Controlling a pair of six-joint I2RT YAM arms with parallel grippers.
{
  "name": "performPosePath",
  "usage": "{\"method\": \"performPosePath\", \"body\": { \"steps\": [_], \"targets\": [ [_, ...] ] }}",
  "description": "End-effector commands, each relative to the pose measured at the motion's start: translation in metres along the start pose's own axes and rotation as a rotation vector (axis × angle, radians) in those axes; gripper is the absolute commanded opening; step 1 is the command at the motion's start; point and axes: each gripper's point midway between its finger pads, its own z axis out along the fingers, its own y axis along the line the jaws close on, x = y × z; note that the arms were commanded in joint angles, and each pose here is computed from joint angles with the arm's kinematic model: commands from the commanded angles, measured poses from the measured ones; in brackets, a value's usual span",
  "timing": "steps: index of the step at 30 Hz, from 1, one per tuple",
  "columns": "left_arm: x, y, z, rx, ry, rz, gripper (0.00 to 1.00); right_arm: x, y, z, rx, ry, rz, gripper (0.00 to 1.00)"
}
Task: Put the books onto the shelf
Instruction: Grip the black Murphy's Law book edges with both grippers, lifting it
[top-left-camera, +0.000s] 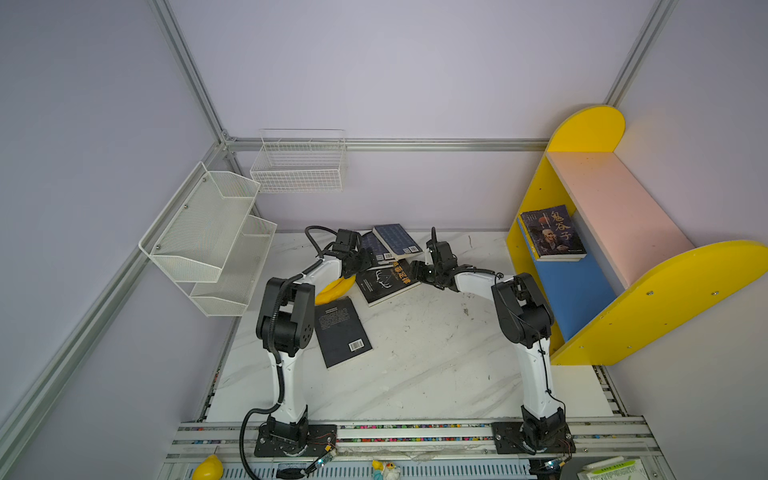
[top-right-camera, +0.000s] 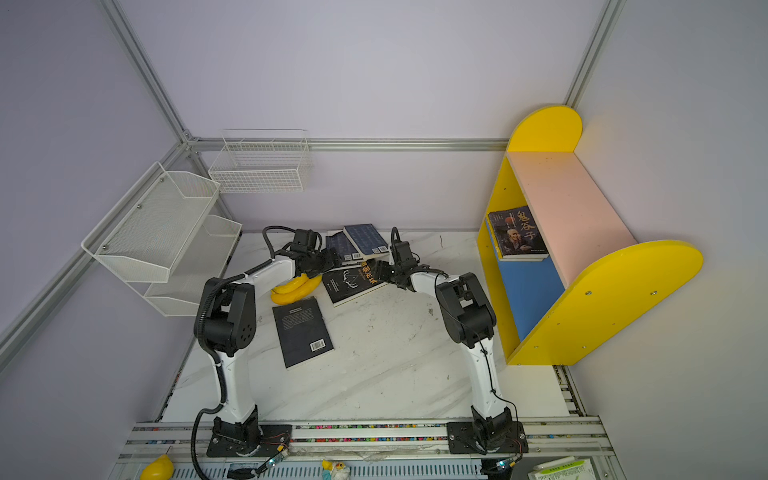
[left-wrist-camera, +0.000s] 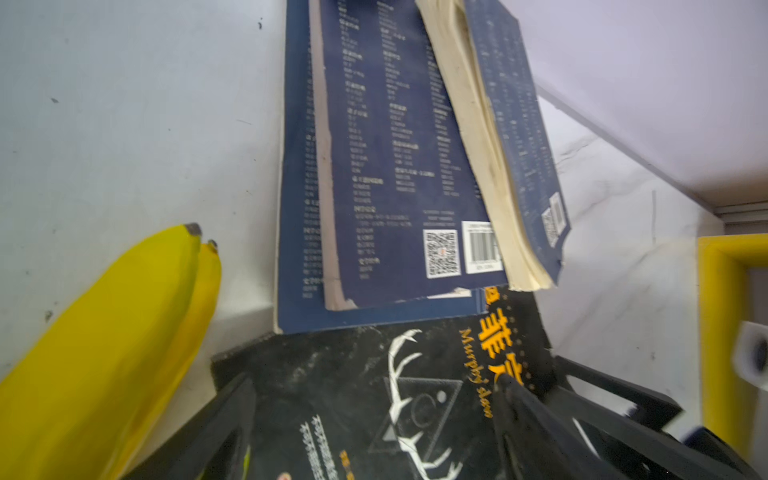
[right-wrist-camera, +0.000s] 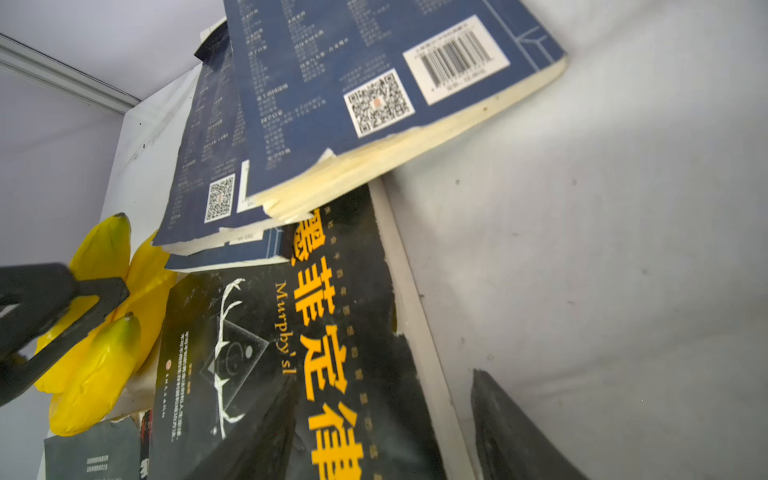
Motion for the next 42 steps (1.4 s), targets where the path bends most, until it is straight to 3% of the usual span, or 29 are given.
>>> {"method": "performPosePath", "body": {
  "steps": [1,11,20,25,33,42],
  "targets": [
    [-0.02,0.001,0.012,-0.009,-0.051,0.091,0.88,-0.004,0.0,-0.019,0.038,-0.015,-0.016,0.69],
    [0.007,-0.012,0.03,0.08,0.029,0.155,0.88,-0.007,-0.008,-0.039,0.112,-0.049,-0.018,0.71],
    [0.078,-0.063,0.005,0.236,0.174,0.225,0.88,-0.008,-0.019,-0.047,0.174,-0.075,0.066,0.74],
    [0.1,-0.091,-0.018,0.316,0.211,0.251,0.87,-0.005,-0.034,-0.058,0.232,-0.084,0.119,0.75],
    [0.091,-0.074,-0.006,0.19,0.193,0.173,0.86,0.017,-0.056,-0.054,0.294,-0.023,0.148,0.73],
    [0.102,-0.075,0.027,0.183,0.27,0.12,0.83,0.041,-0.073,-0.042,0.374,0.033,0.079,0.56]
  ]
}}
